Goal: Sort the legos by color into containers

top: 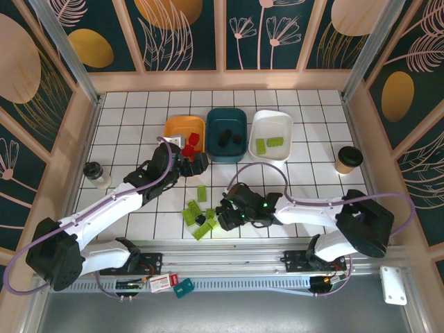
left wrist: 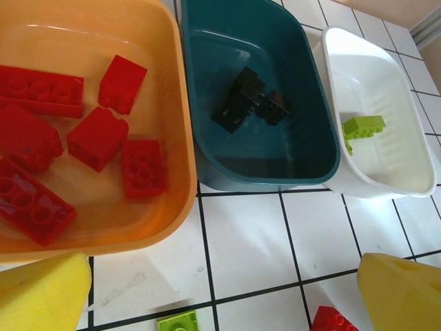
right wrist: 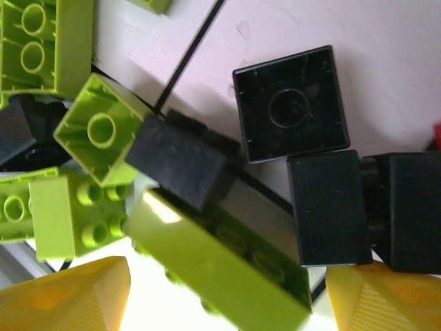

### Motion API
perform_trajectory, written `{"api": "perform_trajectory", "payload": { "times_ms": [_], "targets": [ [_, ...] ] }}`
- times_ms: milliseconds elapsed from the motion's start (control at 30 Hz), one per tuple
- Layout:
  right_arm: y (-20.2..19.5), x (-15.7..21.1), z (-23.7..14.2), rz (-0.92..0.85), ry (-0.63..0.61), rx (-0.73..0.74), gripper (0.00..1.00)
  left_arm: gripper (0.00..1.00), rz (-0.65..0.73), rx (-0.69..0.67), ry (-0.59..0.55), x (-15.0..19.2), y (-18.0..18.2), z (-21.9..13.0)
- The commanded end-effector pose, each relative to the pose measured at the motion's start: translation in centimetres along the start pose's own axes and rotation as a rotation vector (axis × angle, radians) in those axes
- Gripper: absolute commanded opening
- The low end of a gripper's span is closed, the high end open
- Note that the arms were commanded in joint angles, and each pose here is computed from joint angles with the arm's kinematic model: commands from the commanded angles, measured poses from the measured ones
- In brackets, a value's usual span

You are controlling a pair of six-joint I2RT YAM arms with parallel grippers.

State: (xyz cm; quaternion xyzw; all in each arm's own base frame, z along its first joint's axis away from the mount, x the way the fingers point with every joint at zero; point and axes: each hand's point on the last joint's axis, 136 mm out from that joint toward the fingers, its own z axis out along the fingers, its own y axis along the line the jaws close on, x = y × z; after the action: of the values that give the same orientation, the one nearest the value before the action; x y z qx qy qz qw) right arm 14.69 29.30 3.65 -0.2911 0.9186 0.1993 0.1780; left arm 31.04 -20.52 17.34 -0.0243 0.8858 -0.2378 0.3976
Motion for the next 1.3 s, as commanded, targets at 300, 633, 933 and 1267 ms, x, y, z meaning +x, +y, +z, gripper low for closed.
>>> {"api": "perform_trajectory", "payload": {
  "times_ms": [300,633,933,1267],
  "targets": [
    [0.8,0.7,1.4,-0.127,0.073,0.01,0.6,0.99,0.01,-0.052,0.013,1.0,1.5,-0.2],
    [0.3,2.5,0.9,-0.102,0.086,0.03,0.44,0.99,0.016,-0.05,0.017,0.9,1.3,0.1],
    [0.1,0.1,-2.9,-0.042,-0.065,-0.003,0.16,0.99,0.028,-0.065,0.001,0.6,1.5,-0.4],
    [-14.6,-13.7,-12.9,0.314,-0.542,0.222,0.16,0.99,0.01,-0.095,-0.003,0.7,2.2,-0.7]
  ]
}}
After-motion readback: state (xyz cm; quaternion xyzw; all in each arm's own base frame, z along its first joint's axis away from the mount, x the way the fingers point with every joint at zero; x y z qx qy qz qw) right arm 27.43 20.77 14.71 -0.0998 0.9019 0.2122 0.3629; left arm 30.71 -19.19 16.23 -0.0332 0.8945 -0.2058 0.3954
